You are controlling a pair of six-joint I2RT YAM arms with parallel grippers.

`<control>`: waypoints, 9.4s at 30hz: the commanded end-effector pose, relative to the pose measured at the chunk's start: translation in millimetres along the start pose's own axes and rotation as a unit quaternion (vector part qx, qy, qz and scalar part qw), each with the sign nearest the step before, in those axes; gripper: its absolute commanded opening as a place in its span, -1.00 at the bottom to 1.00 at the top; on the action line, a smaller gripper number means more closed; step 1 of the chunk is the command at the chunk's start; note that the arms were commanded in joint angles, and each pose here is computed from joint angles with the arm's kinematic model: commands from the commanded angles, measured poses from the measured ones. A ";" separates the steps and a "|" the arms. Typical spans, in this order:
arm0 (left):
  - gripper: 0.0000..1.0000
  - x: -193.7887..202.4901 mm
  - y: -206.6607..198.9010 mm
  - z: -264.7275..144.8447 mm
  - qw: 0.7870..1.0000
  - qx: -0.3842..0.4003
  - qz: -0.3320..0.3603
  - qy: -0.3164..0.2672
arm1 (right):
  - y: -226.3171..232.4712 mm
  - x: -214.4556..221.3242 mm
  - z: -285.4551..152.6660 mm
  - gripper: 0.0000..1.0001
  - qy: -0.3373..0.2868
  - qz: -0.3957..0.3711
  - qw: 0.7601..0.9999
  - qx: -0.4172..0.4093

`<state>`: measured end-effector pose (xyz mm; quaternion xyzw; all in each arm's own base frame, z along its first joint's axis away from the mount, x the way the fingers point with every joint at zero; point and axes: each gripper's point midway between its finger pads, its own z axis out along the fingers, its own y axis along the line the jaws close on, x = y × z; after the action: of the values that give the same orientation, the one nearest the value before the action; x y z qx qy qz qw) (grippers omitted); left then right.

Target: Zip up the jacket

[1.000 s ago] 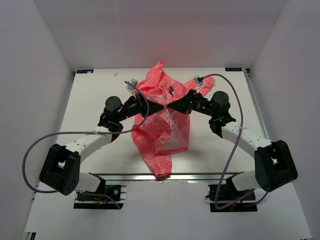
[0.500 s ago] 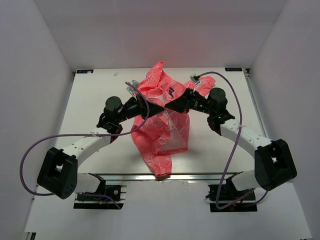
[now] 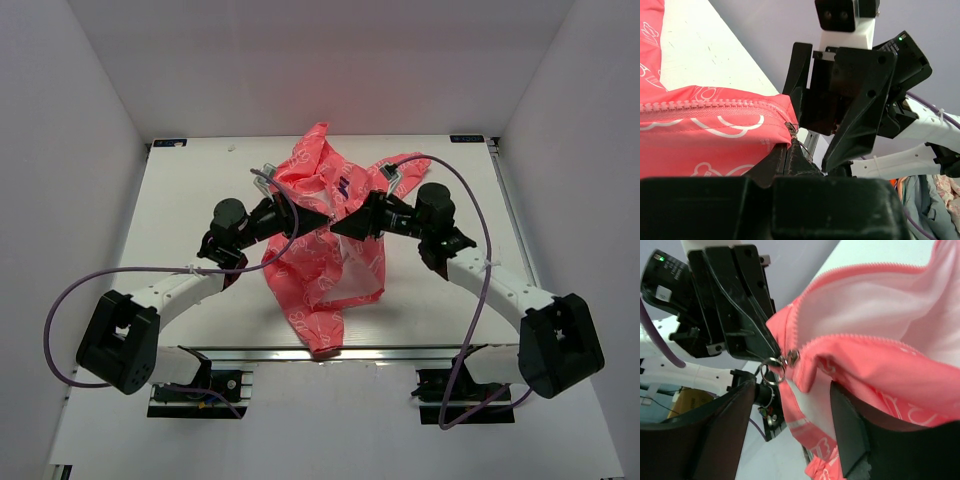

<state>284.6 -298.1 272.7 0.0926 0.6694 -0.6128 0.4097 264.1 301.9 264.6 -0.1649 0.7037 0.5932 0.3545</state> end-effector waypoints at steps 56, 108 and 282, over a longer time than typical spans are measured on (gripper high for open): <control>-1.00 -3.3 -18.1 -2.5 0.999 0.000 0.038 0.009 | 13.1 -6.9 21.6 -0.42 0.027 -0.373 0.852 0.366; -1.00 33.7 16.4 -7.7 0.987 -0.077 0.064 0.129 | -27.0 -46.7 -6.3 -1.00 0.056 -0.530 0.730 0.427; -1.00 13.8 19.6 0.8 0.797 -0.474 0.372 0.041 | -7.5 -49.3 23.1 -1.00 0.157 -0.076 0.955 0.242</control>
<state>297.5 -297.9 225.3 0.1387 0.8110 0.0459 0.5666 293.1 309.4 265.2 -0.1961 0.8875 0.3471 0.2311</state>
